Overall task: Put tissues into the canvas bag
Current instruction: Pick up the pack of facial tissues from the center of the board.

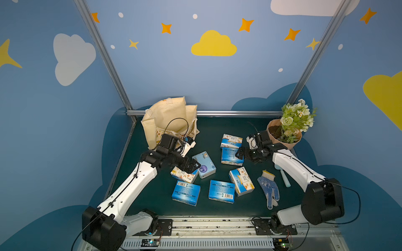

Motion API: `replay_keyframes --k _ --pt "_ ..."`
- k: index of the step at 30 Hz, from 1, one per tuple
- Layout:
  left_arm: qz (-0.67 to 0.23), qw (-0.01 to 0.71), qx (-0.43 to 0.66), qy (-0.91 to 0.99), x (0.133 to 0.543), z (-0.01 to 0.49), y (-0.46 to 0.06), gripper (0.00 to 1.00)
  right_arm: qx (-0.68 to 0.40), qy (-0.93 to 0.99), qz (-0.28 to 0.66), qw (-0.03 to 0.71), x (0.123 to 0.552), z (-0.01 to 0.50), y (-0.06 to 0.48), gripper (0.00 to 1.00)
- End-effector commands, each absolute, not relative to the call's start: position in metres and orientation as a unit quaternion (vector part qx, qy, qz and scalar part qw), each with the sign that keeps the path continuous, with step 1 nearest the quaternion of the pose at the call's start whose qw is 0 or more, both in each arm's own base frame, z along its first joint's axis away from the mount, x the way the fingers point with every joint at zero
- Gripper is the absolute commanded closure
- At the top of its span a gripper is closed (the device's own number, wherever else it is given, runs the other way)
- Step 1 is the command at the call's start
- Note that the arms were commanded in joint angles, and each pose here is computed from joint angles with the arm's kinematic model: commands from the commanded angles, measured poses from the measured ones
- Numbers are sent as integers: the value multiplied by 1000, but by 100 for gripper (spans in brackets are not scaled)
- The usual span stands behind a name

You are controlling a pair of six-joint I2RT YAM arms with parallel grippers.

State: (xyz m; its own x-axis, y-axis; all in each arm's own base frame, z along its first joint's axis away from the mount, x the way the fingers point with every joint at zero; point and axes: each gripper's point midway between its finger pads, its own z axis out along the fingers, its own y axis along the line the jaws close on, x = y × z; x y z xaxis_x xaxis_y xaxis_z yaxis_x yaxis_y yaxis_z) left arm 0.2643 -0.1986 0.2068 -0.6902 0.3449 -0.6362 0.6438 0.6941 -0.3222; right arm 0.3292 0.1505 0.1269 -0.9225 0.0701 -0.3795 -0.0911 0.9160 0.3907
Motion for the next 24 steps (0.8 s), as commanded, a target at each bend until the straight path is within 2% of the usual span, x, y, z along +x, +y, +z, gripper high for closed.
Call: replay_keyframes --k 1,6,9,12,16,20,24 --pt "-267 274 288 878 276 210 -209 0 10 949 244 202 337 136 161 3" --pt "-277 216 333 875 263 195 -233 0 18 951 248 183 318 132 158 3" --pt "-249 186 372 875 254 175 -243 0 20 951 252 178 291 143 151 3" --pt "-251 153 363 884 248 165 -246 0 -12 950 262 167 258 159 159 3" --pt "-241 149 359 889 246 165 -240 0 -83 963 207 153 214 167 175 3" --pt "-242 164 356 888 241 182 -228 0 -107 958 202 175 189 168 188 3" --pt "-223 195 351 888 239 192 -217 0 -121 968 162 152 163 153 193 3"
